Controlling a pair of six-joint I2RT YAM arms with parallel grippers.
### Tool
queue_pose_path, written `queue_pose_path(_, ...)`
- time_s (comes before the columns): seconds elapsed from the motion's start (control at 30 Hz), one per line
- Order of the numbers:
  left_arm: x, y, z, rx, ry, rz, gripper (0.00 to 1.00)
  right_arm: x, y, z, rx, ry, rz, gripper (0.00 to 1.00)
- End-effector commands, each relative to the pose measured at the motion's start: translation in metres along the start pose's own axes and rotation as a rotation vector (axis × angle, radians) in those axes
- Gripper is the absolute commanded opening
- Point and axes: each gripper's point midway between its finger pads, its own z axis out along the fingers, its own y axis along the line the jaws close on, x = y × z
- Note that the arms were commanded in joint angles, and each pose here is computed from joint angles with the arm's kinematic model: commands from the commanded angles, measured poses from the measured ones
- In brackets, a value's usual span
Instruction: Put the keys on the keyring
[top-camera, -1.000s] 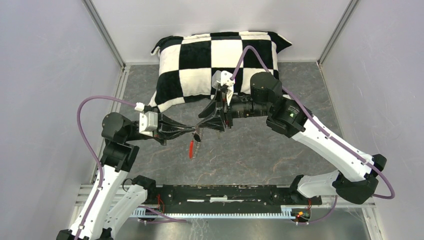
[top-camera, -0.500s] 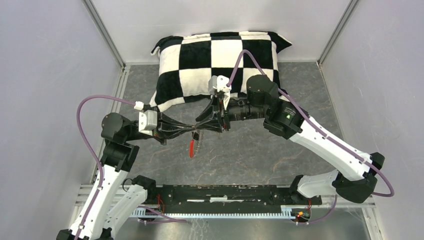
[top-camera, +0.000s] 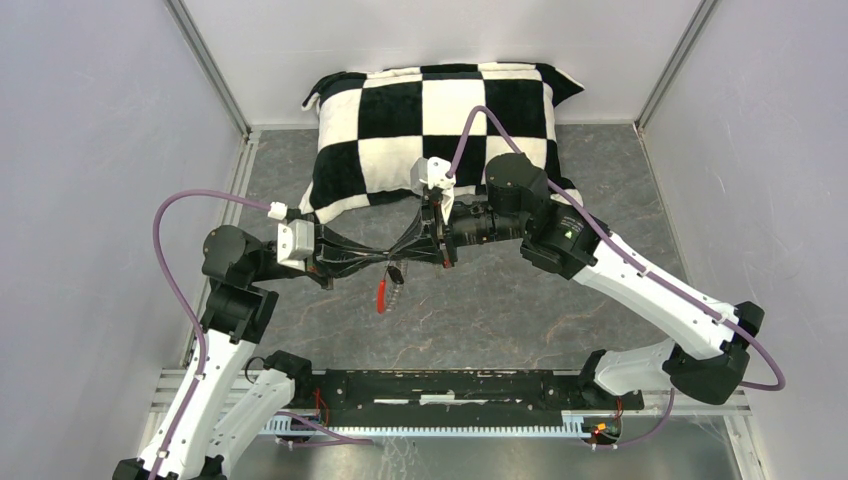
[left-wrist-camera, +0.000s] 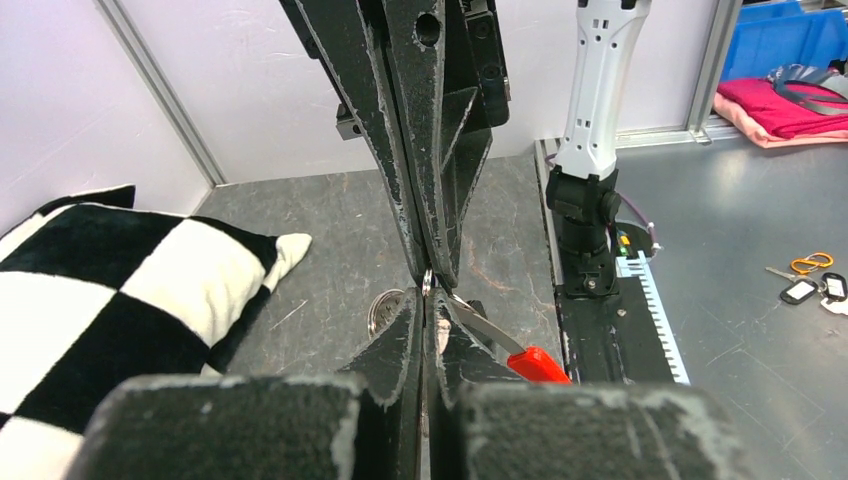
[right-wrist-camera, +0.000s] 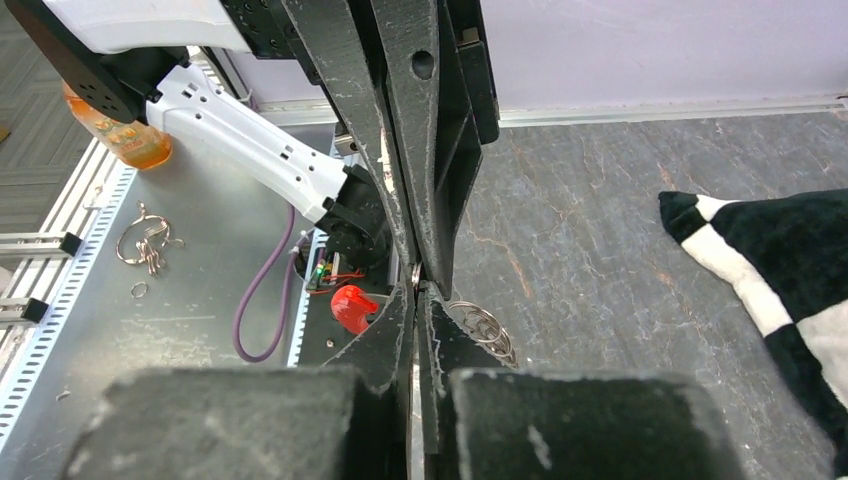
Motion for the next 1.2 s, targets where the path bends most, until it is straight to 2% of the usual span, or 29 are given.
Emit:
queue_pose_path(0.0, -0.01, -0.006, 0.0, 0.022, -0.019, 0.043, 0.02, -0.007, 0.001, 0.001, -0.006, -0.028, -0.014, 0.0)
queue_pose_path(0.07, -0.003, -0.005, -0.001, 0.026, 0.009, 0.059, 0.04, -0.006, 0.002, -0.002, -0.001, -0.016, -0.011, 0.0)
queue_pose_path(0.17, 0.017, -0.001, -0.004, 0.012, 0.087, 0.046, 0.26, 0.0, -0.004, -0.007, 0.041, 0.048, -0.002, 0.0)
queue_pose_path(0.33, 0.027, -0.002, -0.008, 0.044, 0.154, 0.114, 0.48, 0.023, -0.019, -0.016, 0.131, 0.189, -0.003, 0.0)
queue_pose_path(0.43, 0.03, 0.001, -0.009, 0.05, 0.185, 0.134, 0.48, 0.03, -0.02, -0.018, 0.137, 0.225, 0.004, 0.0)
queue_pose_path(0.67, 0.034, 0.009, -0.003, 0.07, 0.193, 0.061, 0.43, 0.039, -0.02, -0.009, 0.136, 0.294, 0.002, 0.0)
queue_pose_path(0.83, 0.044, 0.004, -0.002, 0.12, 0.222, 0.0, 0.41, 0.037, -0.019, -0.003, 0.136, 0.298, -0.003, 0.01)
queue_pose_path(1.0, 0.044, 0.003, -0.002, 0.128, 0.234, 0.017, 0.34, 0.037, -0.02, 0.002, 0.134, 0.301, -0.003, 0.0)
queue_pose_path(1.17, 0.048, -0.007, -0.004, 0.166, 0.253, -0.002, 0.35, 0.038, -0.02, 0.007, 0.128, 0.308, -0.001, 0.0)
